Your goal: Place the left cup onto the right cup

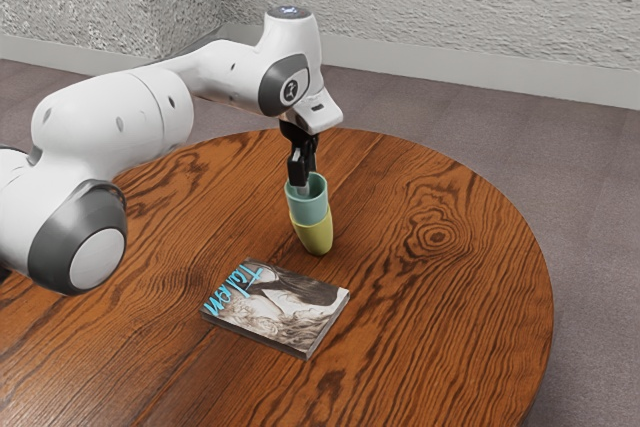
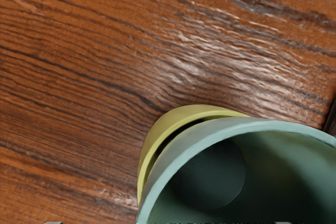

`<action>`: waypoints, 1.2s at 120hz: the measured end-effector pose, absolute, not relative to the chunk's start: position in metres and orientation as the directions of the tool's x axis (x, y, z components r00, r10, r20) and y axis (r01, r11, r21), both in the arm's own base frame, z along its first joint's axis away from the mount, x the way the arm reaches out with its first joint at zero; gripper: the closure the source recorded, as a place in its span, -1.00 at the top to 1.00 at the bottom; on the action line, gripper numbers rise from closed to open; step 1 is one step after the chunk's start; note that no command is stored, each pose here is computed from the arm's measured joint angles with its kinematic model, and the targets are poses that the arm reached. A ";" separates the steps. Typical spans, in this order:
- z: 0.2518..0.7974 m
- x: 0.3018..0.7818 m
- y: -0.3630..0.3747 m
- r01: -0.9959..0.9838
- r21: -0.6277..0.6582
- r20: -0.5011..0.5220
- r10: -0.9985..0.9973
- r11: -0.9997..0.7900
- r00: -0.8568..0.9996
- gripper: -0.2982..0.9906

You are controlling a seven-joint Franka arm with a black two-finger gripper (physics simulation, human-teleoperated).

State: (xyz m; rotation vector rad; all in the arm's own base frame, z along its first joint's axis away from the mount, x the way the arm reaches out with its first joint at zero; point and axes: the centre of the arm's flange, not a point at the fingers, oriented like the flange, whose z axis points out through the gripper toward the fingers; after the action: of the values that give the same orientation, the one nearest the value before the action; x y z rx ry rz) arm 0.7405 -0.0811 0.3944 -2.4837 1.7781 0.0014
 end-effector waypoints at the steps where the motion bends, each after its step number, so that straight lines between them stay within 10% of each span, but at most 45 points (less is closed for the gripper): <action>1: 0.395 0.740 -0.081 -0.945 -0.070 -0.051 -0.945 -0.320 0.323 0.28; 91: 0.456 0.721 -0.075 -0.946 -0.092 -0.070 -0.946 -0.310 0.316 0.53; 144: 0.565 0.605 -0.017 -0.899 -0.066 -0.115 -0.892 -0.433 0.438 0.54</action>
State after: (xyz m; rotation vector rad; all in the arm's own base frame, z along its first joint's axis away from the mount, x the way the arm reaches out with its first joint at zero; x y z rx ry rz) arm 0.6053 -0.0175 0.5654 -2.5626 1.6031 0.0952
